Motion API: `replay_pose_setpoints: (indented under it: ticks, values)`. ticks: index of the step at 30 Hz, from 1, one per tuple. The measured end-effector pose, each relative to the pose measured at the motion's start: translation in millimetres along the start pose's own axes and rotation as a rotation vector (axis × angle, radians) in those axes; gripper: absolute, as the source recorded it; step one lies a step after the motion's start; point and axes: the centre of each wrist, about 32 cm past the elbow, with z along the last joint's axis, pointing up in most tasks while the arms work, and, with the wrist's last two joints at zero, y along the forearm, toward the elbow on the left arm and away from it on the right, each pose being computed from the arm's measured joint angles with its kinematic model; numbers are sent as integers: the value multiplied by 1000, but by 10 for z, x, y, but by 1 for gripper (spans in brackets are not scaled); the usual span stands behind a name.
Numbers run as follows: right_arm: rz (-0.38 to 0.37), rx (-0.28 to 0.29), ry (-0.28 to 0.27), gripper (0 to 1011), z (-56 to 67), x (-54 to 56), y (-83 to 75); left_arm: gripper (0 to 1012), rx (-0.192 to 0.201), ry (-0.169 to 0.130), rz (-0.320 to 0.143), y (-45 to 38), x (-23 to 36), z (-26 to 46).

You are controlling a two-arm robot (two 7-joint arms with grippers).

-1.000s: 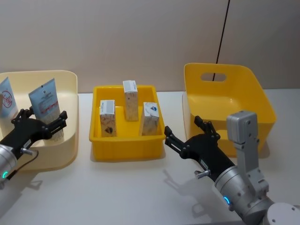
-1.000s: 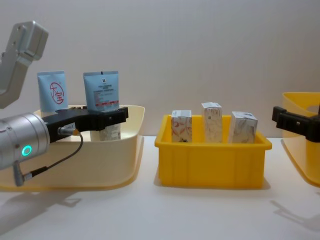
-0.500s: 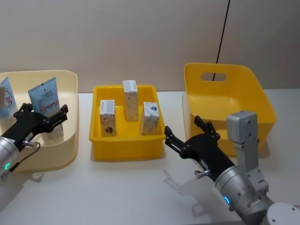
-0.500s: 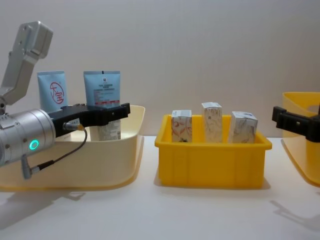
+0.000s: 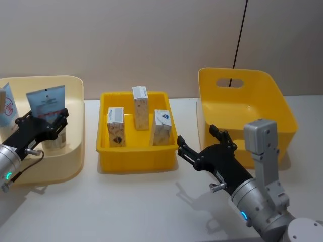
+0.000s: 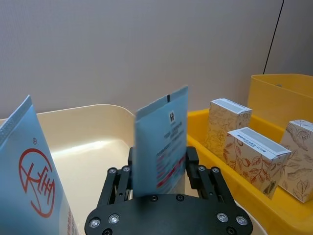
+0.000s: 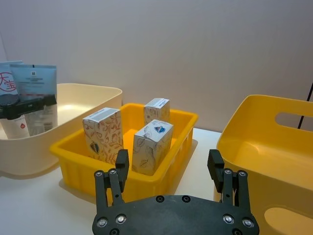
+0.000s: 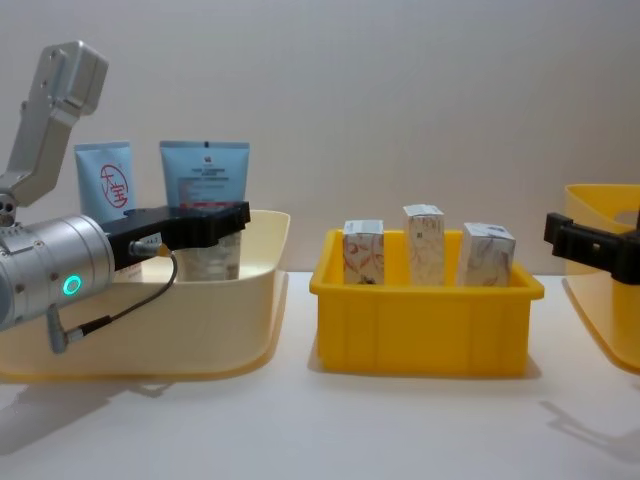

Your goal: Bimanual collaborative sorting of washing and personal care products

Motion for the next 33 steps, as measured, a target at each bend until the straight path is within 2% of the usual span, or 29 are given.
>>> replay_pose_setpoints:
  ticks: [9,20,25,29,33]
  values:
    - [0,0,0,1001,0,0,0,316,-1,1,-1,-12,6,1]
    - [0,0,0,1001,0,0,0,260,-4,1,-4,-12,10,4]
    - [0,0,0,1001,0,0,0,260,-27,-1,-19,0,13,27]
    - [0,0,0,1001,0,0,0,260,-57,-1,-39,9,20,72]
    - [0,0,0,1001,0,0,0,260,-99,-2,-68,25,39,161]
